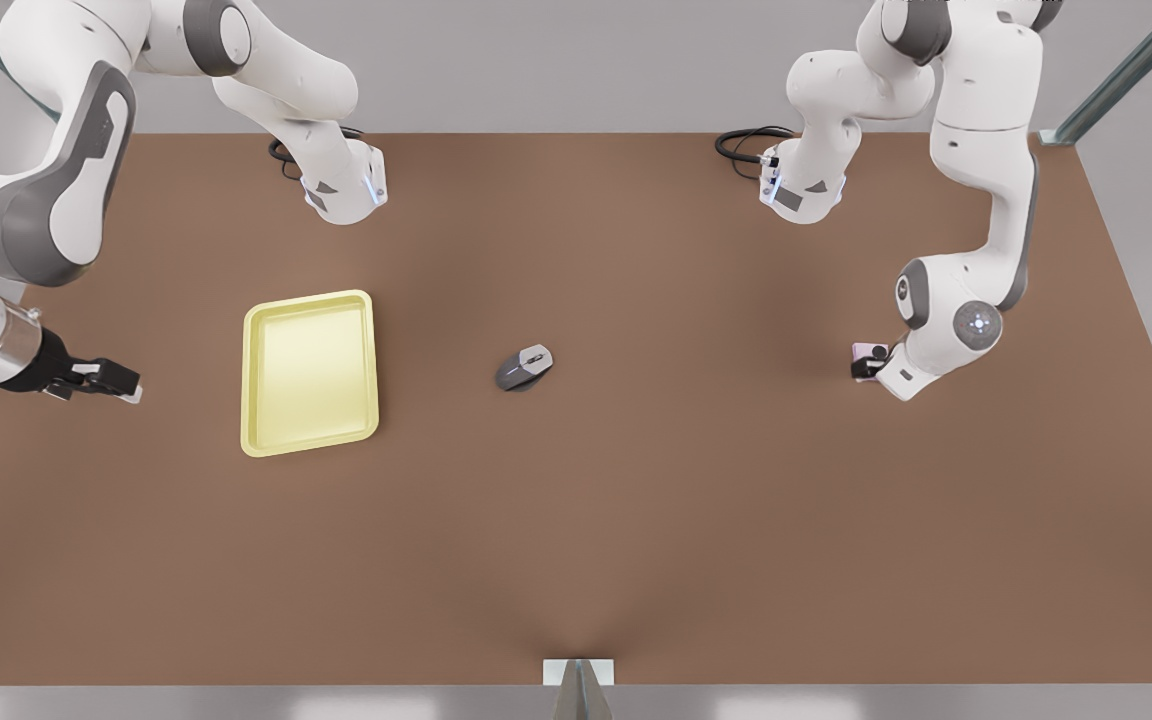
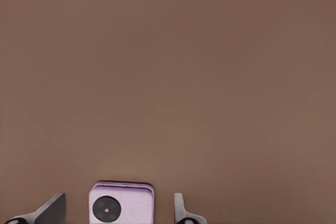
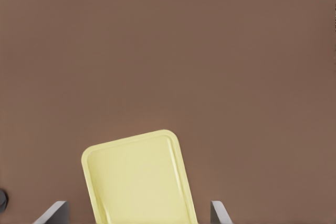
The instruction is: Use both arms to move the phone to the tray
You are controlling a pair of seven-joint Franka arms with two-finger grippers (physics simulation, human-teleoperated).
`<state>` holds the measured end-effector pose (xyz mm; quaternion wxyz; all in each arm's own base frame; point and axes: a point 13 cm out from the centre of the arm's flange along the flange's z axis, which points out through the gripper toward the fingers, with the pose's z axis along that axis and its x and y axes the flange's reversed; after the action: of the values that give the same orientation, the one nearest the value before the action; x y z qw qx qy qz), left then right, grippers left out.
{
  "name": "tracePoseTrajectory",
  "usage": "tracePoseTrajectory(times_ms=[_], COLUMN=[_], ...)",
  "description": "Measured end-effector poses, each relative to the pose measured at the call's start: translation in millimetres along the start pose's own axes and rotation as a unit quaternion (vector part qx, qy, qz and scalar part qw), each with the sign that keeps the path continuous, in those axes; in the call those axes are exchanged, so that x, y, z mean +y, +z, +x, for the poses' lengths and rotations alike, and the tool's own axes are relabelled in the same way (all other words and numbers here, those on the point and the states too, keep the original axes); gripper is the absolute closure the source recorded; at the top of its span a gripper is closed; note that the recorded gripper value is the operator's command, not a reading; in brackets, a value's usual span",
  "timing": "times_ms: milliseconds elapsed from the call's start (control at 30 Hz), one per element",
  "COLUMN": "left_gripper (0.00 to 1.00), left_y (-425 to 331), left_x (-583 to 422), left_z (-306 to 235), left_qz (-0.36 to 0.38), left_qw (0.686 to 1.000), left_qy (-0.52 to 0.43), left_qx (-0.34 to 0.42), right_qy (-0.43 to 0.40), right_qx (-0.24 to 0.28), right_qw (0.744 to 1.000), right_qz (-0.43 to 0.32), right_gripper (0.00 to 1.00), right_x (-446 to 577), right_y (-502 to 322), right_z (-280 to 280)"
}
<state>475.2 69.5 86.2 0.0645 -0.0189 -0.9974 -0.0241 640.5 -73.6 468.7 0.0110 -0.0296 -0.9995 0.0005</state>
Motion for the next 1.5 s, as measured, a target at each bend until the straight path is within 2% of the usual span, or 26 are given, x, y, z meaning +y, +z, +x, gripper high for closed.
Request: tracePoseTrajectory(times_ms=[167, 467, 800, 833, 967, 1033, 1133, 1500], left_gripper=[0.00, 0.00, 0.00, 0.05, 0.09, 0.16, 0.20, 0.20], left_y=[18, 38, 60, 60, 61, 60, 61, 57], left_x=[9, 10, 15, 15, 16, 16, 15, 16], left_z=[13, 41, 49, 49, 47, 47, 47, 41], left_qz=[-0.003, -0.001, -0.005, -0.005, -0.006, -0.006, -0.007, -0.007], left_qw=[1.000, 0.999, 0.999, 0.999, 0.999, 0.999, 0.999, 0.998], left_qy=[0.013, 0.033, 0.045, 0.046, 0.050, 0.051, 0.054, 0.055], left_qx=[-0.009, -0.001, 0.011, 0.010, 0.007, 0.006, 0.006, 0.000], right_qy=[0.025, 0.018, 0.021, 0.020, 0.021, 0.022, 0.021, 0.023], right_qx=[-0.012, -0.020, -0.022, -0.021, -0.021, -0.021, -0.021, -0.021], right_qw=[1.000, 1.000, 1.000, 1.000, 1.000, 1.000, 1.000, 0.999], right_qz=[-0.008, -0.009, -0.008, -0.008, -0.008, -0.008, -0.008, -0.008], right_gripper=[0.00, 0.00, 0.00, 0.00, 0.00, 0.00, 0.00, 0.00], right_x=[-26, -17, -19, -19, -20, -20, -20, -22], right_y=[-5, -9, -10, -9, -9, -9, -9, -9], right_z=[-3, -6, -7, -7, -7, -7, -7, -7])
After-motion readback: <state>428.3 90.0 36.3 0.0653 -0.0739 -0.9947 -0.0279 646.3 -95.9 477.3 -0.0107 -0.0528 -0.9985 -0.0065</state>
